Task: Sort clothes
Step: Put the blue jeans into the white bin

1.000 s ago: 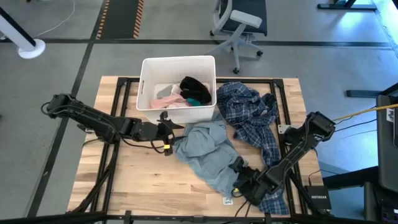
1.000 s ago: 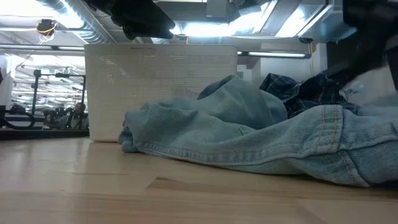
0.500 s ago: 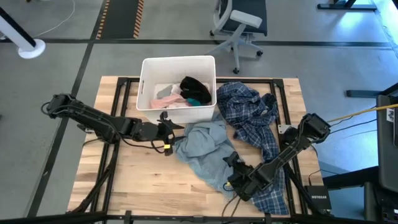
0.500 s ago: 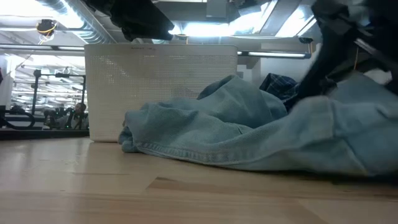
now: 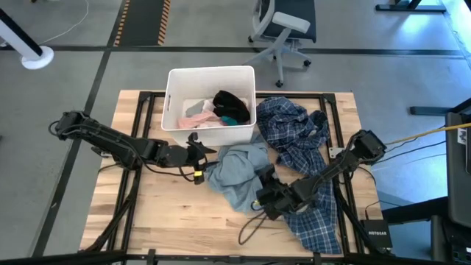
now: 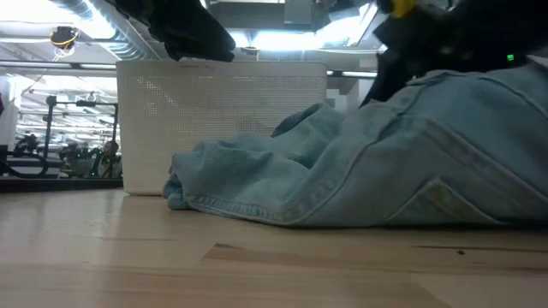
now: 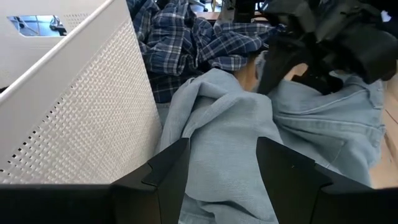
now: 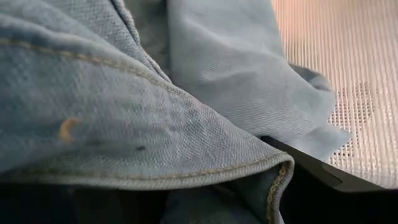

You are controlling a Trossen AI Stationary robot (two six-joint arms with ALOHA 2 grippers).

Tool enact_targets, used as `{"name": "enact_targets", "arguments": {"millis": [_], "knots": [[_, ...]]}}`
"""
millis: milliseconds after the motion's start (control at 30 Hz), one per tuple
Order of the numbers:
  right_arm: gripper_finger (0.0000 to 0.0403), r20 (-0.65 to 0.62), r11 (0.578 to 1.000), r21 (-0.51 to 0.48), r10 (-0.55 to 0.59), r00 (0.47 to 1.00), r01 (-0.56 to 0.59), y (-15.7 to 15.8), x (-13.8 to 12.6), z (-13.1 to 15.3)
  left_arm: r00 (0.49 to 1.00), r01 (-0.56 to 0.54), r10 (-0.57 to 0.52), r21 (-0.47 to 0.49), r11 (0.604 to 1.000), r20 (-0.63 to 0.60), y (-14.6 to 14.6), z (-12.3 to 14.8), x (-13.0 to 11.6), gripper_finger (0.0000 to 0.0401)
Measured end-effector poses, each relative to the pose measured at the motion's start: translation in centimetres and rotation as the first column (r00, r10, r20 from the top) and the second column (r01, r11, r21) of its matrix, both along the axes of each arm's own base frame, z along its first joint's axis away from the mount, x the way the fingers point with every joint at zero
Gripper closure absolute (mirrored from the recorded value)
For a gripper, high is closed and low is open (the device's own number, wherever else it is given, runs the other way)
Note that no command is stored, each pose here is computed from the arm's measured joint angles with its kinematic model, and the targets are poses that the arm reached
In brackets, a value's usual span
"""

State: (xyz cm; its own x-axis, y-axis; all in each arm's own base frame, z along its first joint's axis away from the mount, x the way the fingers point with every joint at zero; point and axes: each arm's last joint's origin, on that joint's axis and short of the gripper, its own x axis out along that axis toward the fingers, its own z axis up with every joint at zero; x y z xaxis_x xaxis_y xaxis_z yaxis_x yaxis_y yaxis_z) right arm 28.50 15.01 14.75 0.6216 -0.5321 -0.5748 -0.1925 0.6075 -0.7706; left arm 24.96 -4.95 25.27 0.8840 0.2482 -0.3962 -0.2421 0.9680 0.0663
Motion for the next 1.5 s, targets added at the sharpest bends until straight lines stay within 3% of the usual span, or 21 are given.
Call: {"name": "enact_targets", "arguments": {"millis": [167, 300, 467, 767, 900, 1033, 1267, 1500], "knots": [[0.0155, -0.002, 0.997, 0.081, -0.018, 1.000, 0.018, -1.3, 1.1, 0.0, 1.000, 0.001, -0.001, 0.001, 1.000, -0.001, 0.0, 0.0, 0.0, 0.0219], [0.0155, -0.034, 0.982, 0.182, 0.060, 0.998, -0.053, -2.1, 2.2, 0.1, 1.000, 0.002, -0.002, 0.005, 1.000, -0.002, 0.0, 0.0, 0.0, 0.0219], [0.0155, -0.015, 0.978, 0.173, 0.119, 0.993, -0.115, -2.8, 3.1, 0.4, 1.000, 0.001, -0.001, 0.002, 1.000, -0.002, 0.0, 0.0, 0.0, 0.0219], [0.0155, -0.007, 0.944, 0.301, 0.145, 0.989, -0.136, -5.4, 5.2, -0.8, 1.000, 0.002, -0.002, 0.004, 1.000, -0.001, 0.0, 0.0, 0.0, 0.0219], [0.0157, -0.010, 0.940, 0.308, 0.155, 0.988, -0.144, -5.8, 5.6, -1.3, 1.000, 0.003, -0.003, 0.005, 1.000, -0.001, 0.0, 0.0, 0.0, 0.0219], [0.0200, -0.016, 0.944, 0.293, 0.163, 0.987, -0.151, -5.8, 5.6, -1.3, 1.000, 0.007, -0.007, 0.015, 1.000, -0.004, 0.0, 0.0, 0.0, 0.0219], [0.0376, -0.044, 0.939, 0.299, 0.193, 0.980, -0.171, -5.8, 5.4, -1.4, 1.000, 0.008, -0.008, 0.017, 1.000, -0.004, 0.0, 0.0, 0.0, 0.0219], [0.0361, -0.044, 0.922, 0.336, 0.220, 0.975, -0.193, -5.8, 4.6, 0.5, 1.000, 0.008, -0.008, 0.018, 1.000, -0.004, 0.0, 0.0, 0.0, 0.0219]]}}
